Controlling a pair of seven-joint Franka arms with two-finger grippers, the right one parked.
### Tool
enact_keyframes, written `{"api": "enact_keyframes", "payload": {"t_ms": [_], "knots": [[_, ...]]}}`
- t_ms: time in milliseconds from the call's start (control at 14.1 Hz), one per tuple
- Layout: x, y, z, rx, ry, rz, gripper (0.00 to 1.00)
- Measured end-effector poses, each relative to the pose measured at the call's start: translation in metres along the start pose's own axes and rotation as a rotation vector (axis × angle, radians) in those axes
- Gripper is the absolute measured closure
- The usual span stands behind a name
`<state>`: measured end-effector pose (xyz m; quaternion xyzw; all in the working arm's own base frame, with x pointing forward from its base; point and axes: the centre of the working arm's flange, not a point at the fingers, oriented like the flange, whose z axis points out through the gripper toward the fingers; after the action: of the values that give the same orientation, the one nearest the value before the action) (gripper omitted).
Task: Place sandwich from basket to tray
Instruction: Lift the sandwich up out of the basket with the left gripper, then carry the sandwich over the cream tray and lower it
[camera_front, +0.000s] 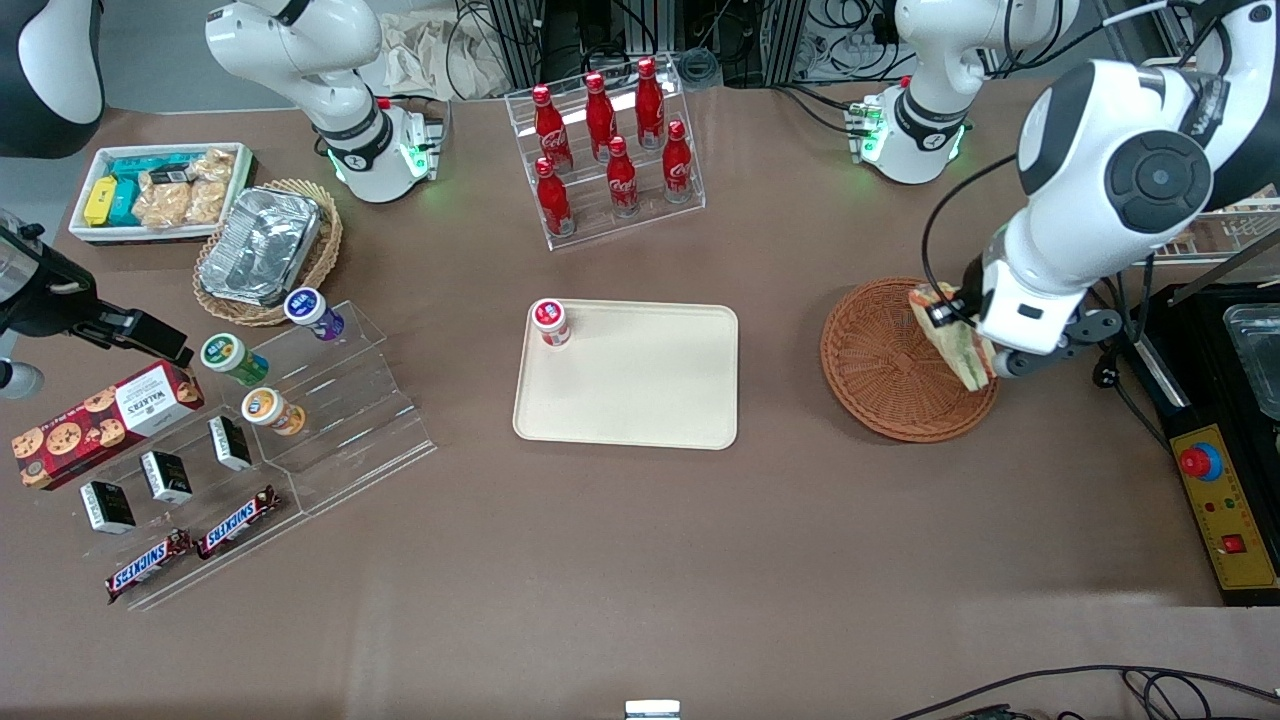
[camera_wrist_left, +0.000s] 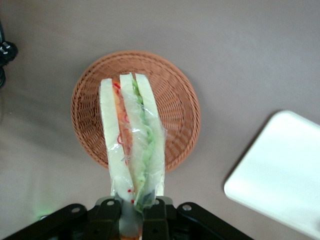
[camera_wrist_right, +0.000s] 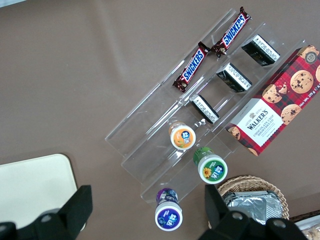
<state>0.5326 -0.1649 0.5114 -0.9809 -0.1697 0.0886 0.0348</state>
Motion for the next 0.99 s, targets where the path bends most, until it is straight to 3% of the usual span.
{"api": "enact_keyframes", "payload": {"t_ms": [425, 709, 992], "knots": [[-0.073, 0.104, -0.009, 0.008, 0.009, 0.243, 0.84], [-0.095, 0.168, 0.034, -0.041, 0.042, 0.356, 0.84], [-0.121, 0.225, 0.125, -0.074, 0.057, 0.461, 0.84]]}}
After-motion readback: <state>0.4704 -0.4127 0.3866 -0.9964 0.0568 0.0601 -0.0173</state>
